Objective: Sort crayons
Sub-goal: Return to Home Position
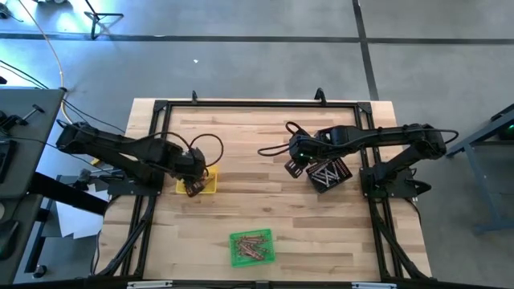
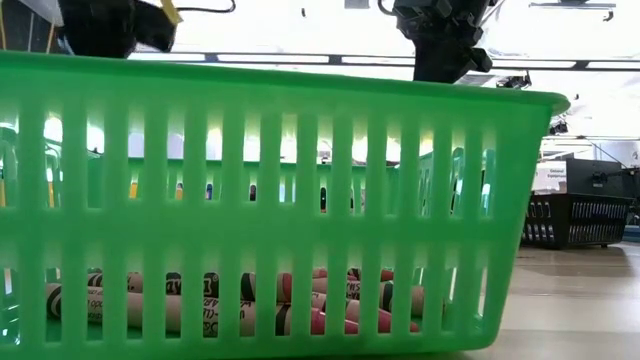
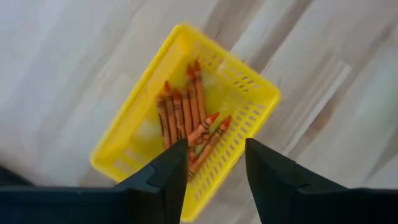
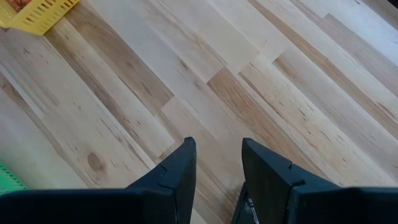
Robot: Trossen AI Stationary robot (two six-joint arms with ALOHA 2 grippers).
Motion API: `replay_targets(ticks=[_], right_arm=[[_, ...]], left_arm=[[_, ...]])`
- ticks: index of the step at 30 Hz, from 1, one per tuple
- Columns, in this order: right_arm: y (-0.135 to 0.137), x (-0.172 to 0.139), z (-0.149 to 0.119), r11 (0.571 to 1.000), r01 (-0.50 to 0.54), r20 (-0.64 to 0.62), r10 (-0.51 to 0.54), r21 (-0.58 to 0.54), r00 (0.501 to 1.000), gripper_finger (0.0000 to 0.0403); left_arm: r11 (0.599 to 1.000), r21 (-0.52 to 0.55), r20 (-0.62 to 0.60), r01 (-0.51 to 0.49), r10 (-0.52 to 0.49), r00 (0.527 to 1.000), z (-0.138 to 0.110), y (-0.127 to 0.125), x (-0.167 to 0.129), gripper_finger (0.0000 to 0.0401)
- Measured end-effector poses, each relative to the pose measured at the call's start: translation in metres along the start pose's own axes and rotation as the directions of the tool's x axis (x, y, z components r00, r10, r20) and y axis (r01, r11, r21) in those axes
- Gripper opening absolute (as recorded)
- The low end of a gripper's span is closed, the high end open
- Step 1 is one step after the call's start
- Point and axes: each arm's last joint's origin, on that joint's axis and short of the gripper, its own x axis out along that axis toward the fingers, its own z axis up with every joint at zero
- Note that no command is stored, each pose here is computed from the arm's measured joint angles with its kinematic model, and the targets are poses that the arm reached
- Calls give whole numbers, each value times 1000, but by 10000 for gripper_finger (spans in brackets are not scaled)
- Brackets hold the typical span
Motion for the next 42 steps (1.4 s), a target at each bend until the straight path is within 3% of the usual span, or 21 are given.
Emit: replay_targets(ticks=[5, 15, 19, 22, 24, 32, 36, 42], right_arm=[[0, 0, 0, 1000, 0, 0, 0, 0, 1000, 124], [0, 0, 0, 1000, 0, 0, 0, 0, 1000, 124], [0, 0, 0, 1000, 0, 0, 0, 0, 1000, 124], [0, 0, 0, 1000, 0, 0, 0, 0, 1000, 124], [0, 0, 0, 1000, 0, 0, 0, 0, 1000, 124], [0, 0, 0, 1000, 0, 0, 0, 0, 1000, 124], [0, 0, 0, 1000, 0, 0, 0, 0, 1000, 124], [0, 0, 0, 1000, 0, 0, 0, 0, 1000, 124]], left_arm=[[977, 204, 104, -52, 31, 994, 8, 0, -4, 140], [979, 180, 169, -98, 68, 983, 9, 3, 3, 140], [986, 163, 297, 29, -77, 952, -1, 10, 9, 140], [954, 239, 352, 179, -257, 900, -15, 20, 9, 140], [929, 297, 348, 222, -322, 881, -28, 29, 14, 141], [896, 332, 437, 294, -423, 794, -69, 65, 26, 141], [881, 308, 499, 359, -470, 728, -79, 75, 25, 141], [863, 271, 545, 425, -502, 671, -86, 82, 21, 141]])
